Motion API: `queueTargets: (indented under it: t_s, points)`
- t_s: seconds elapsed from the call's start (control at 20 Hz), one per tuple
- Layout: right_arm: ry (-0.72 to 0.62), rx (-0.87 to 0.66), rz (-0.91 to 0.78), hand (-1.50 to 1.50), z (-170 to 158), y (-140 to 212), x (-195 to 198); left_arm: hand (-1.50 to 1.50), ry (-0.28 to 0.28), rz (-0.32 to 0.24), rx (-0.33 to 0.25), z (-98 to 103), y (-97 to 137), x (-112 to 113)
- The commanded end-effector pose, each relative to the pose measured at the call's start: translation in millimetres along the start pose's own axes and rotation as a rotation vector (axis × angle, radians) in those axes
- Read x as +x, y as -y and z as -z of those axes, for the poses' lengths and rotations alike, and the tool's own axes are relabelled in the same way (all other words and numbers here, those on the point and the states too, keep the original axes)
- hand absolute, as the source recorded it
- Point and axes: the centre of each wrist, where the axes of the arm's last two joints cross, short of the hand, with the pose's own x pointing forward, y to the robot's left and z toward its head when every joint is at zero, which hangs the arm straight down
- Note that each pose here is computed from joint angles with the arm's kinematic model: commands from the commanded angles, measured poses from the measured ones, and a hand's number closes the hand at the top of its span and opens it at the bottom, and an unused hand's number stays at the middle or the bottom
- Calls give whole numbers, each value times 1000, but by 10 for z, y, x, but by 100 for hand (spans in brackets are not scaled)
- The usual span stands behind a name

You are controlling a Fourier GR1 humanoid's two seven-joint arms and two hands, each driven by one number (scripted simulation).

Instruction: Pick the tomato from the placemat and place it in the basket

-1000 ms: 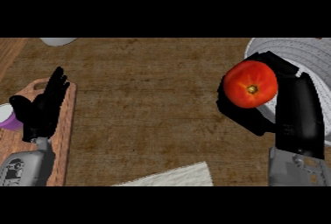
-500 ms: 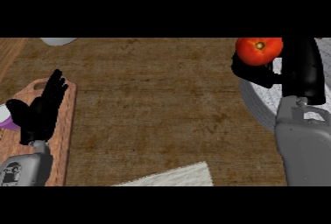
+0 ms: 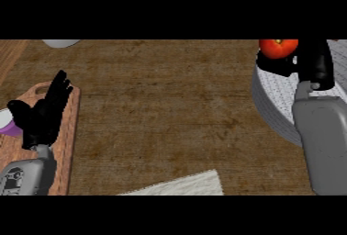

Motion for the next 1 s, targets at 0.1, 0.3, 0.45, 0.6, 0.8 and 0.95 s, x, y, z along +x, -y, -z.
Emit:
queueTargets:
  t_s: [0.1, 0.3, 0.45, 0.6, 0.8, 0.95]
  points:
    - [-46, 16, 13, 150, 298, 15, -401, 0, 6, 11, 7, 222, -20, -34]
    - [-42, 39, 57, 150, 354, 353, -530, 0, 11, -11, 10, -48, 6, 28]
    - [-22, 58, 91, 150, 267, 281, -542, 0, -3, 4, 11, -39, 29, -175]
    - [163, 27, -465, 150, 346, 507, -656, 0, 14, 18, 16, 23, -43, -13]
    - [323, -72, -606, 150, 399, 486, -546, 0, 16, -14, -12, -37, 121, -25]
    - [341, -91, -676, 150, 530, 574, -588, 0, 19, 7, -11, 58, 68, 45]
